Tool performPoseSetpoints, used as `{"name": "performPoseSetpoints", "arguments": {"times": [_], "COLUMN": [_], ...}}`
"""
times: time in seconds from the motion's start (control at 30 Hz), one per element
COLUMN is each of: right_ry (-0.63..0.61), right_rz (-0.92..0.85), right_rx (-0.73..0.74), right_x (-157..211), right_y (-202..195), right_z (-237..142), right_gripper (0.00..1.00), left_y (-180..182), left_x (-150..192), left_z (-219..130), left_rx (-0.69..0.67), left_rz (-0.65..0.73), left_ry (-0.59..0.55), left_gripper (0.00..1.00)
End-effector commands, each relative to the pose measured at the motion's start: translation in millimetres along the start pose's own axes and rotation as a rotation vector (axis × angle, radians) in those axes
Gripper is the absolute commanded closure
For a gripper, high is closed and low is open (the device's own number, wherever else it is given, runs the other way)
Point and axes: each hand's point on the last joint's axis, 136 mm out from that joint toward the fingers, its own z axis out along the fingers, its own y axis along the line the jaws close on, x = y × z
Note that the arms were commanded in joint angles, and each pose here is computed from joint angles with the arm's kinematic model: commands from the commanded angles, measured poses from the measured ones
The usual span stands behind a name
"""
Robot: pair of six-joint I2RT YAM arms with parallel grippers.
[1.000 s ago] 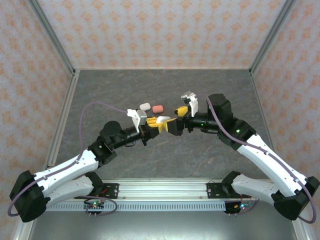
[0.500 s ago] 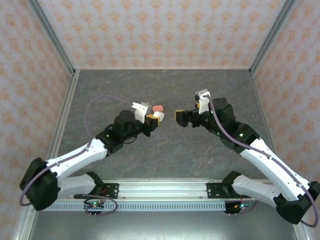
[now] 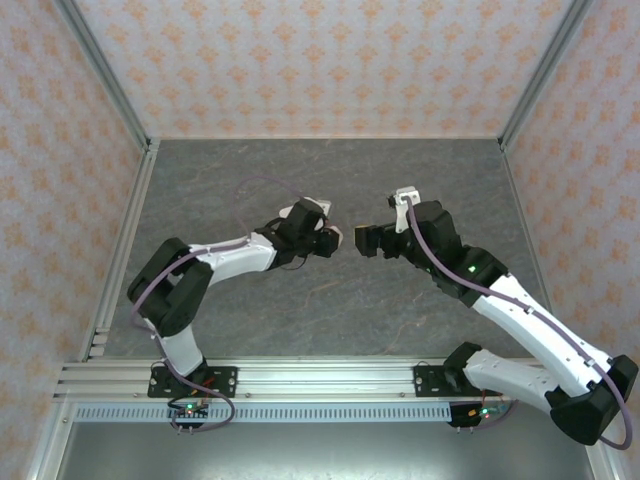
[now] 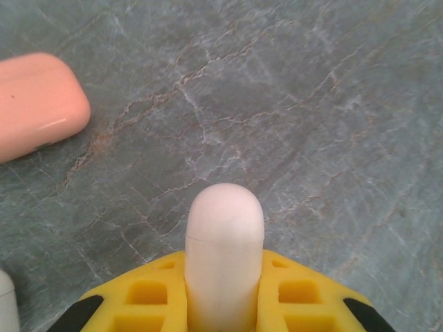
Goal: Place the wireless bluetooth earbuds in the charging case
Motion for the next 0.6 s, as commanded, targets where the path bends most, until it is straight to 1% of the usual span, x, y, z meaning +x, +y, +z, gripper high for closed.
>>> {"name": "performPoseSetpoints", "arguments": {"times": [0.0, 0.27, 0.37, 0.47, 0.57], "right_ry": [0.021, 0.046, 0.053, 0.06, 0.065], "right_rz": [-0.013, -0.03, -0.033, -0.038, -0.041], "right_rx": [0.039, 0.05, 0.044, 0.037, 0.045], "right_x": [9, 15, 16, 16, 15], "right_y": [-8, -10, -8, -7, -8], "right_z": [3, 10, 12, 13, 13], "right_gripper": [0.01, 0.01, 0.01, 0.01, 0.01], "left_y": [5, 16, 22, 24, 27], "left_x": [-9, -2, 0, 1, 3], "left_z": [3, 16, 19, 20, 21], "left_rx": [-0.043, -0.084, -0.106, -0.117, -0.131], "left_rz": [-0.041, -0.063, -0.073, -0.074, -0.075], "left_ry": [-0.007, 0.019, 0.022, 0.025, 0.03], "left_gripper": [1.0, 1.0, 0.89, 0.87, 0.81]}}
